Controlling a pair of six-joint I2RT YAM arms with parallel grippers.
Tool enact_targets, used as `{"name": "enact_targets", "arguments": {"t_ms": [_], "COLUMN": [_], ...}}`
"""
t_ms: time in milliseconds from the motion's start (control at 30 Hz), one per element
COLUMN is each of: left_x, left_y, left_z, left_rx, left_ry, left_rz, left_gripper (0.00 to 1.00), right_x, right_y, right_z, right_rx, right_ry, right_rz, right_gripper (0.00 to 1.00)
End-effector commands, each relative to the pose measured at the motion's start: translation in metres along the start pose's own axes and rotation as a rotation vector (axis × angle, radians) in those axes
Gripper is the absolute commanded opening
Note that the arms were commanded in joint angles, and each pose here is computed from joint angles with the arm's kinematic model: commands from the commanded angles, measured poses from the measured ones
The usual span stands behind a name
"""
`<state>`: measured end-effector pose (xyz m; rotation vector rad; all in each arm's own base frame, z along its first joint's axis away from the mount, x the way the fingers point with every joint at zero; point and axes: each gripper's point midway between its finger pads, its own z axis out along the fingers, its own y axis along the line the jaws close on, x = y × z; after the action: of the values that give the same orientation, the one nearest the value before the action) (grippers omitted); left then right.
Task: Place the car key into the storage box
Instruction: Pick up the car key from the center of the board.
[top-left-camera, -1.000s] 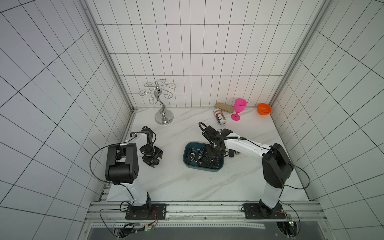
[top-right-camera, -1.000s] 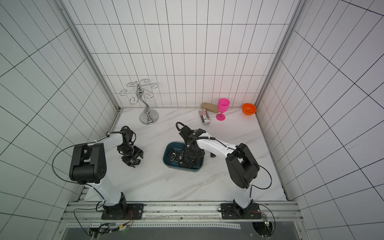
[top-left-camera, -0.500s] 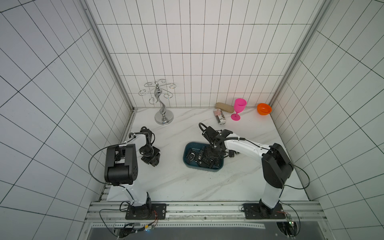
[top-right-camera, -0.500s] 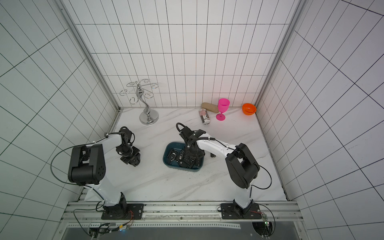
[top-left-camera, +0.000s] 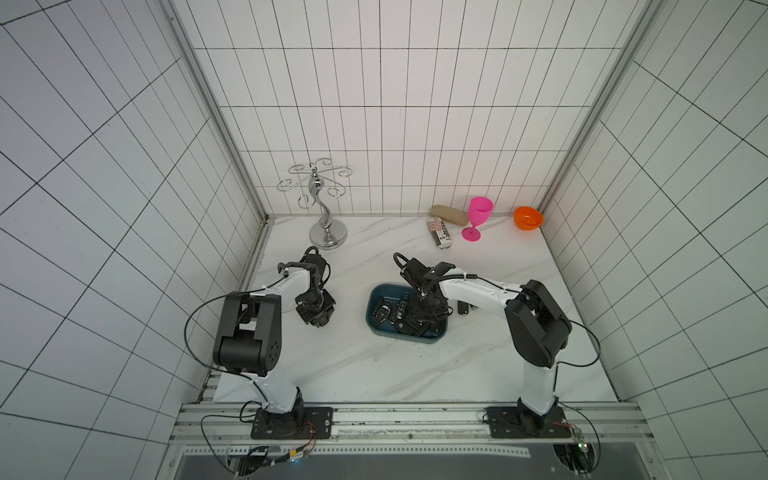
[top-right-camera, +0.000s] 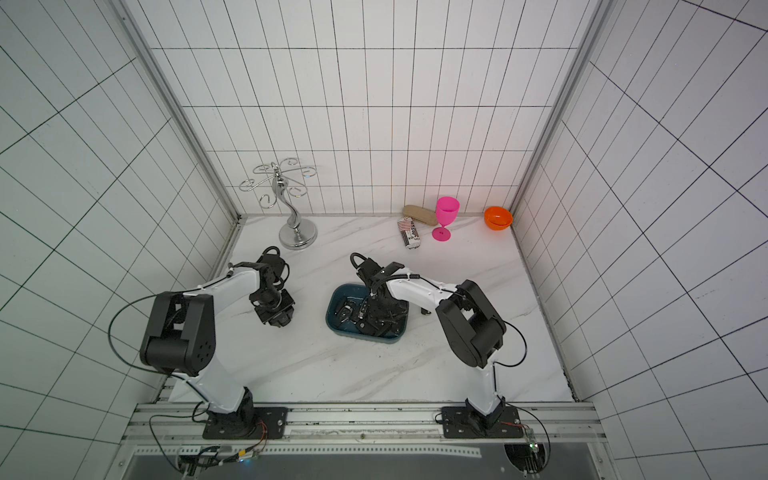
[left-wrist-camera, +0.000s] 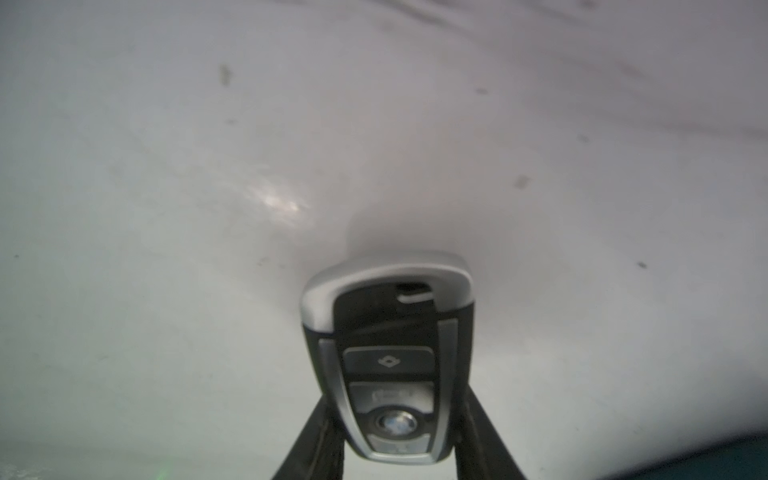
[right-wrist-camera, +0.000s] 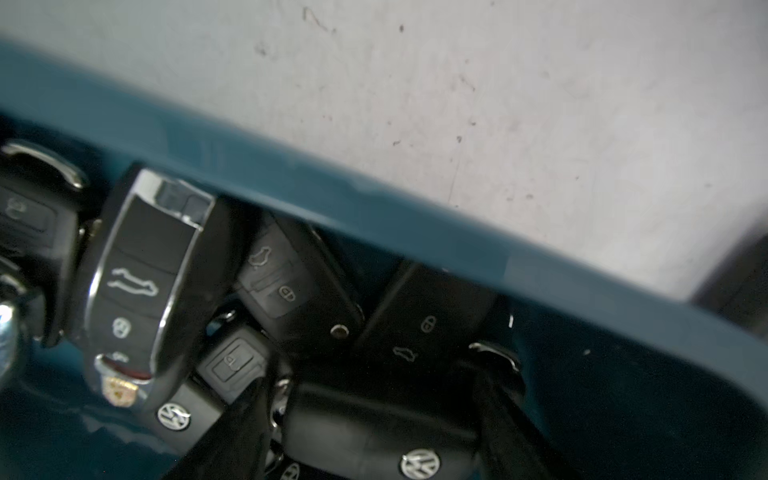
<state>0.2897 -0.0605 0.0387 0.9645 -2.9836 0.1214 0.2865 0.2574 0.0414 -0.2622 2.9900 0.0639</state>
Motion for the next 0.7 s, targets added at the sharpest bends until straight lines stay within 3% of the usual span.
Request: {"name": "enact_targets", "arguments": {"t_ms": [0,233,500,533,667], "left_x": [-0.006,0.017,0.034,0.035,0.039], "left_y": [-0.033,-0.067,-0.091,-0.092,-0.097], "left_z": [-0.043,-0.080,-0.094,-0.094,-0.092], "left_rx": [0.024,0.088,0.237,0.245,0.275], "left_ry": [-0.143,-0.175,-0.157,-0.154,-0.134], "left_rz": [0.164,0.316,0.398,0.400,0.408], "left_gripper": [0.18,0.19,0.22,0.22,0.22], "right_x": [0.000,-0.001,-0.011,-0.013,-0.017], "right_y": [0.009,0.013,0.017,0.016,0.016], "right_z": [0.001,-0.009,-0.045,-0.049,-0.071], "right_rx": [-0.020,-0.049,-0.062,-0.060,-0.075], "right_ry": [0.027,0.015,-0.040,-0.049,-0.079], "right_rz": [-0.015,-0.014,-0.021,-0.022,-0.023], "right_gripper": [0.46,0.71,0.84,0.99,0.99]}}
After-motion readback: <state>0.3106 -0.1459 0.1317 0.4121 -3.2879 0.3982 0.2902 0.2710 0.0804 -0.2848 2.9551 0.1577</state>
